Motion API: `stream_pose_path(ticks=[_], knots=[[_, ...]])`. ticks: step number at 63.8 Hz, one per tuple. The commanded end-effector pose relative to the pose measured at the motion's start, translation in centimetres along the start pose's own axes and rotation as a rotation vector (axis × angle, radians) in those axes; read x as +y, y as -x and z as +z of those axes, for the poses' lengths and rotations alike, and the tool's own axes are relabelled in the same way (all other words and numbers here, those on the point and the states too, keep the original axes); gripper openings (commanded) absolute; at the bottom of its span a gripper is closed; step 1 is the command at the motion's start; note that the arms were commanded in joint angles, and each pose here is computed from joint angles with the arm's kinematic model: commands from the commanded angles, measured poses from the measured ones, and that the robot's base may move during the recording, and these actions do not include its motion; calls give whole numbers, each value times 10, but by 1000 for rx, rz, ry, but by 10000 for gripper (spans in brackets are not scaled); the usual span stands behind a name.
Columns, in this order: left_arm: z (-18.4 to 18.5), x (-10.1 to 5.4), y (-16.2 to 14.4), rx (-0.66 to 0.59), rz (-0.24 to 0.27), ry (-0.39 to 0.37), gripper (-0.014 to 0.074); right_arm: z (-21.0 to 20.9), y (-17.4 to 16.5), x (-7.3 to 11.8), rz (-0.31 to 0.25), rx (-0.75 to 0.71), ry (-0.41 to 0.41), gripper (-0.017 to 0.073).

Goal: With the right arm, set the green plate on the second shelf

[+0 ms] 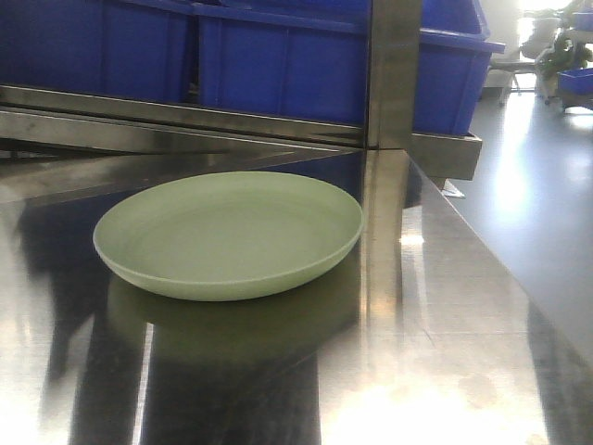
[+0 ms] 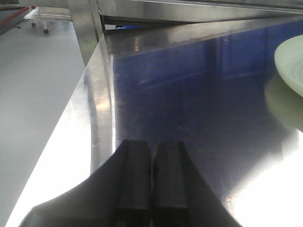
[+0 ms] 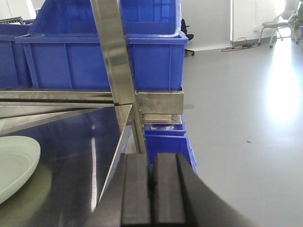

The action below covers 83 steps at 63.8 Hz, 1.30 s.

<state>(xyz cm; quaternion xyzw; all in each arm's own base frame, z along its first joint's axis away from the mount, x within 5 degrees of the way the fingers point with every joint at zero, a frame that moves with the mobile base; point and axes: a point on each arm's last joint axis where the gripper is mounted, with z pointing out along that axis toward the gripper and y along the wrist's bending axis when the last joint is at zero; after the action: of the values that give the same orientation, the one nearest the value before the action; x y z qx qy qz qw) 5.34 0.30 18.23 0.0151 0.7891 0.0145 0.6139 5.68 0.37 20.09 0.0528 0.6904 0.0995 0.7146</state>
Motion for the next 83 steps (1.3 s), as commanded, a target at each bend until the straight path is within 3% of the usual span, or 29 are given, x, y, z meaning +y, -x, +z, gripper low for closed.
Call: stream_pose_path(ticks=[1,49,64,83], knots=[[3,-2,-7,-41,-1,-18,125,-2,11,1,-7,-109,7,48],[3,-2,-7,-41,-1,-18,125,-2,12,1,-7,-128,8,48],[3,-2,-7,-41,-1,-18,125,0,9,1,-7,-54,0,48],[3,-2,-7,-41,-1,-18,125,24,26,6,4,149,-34,48]])
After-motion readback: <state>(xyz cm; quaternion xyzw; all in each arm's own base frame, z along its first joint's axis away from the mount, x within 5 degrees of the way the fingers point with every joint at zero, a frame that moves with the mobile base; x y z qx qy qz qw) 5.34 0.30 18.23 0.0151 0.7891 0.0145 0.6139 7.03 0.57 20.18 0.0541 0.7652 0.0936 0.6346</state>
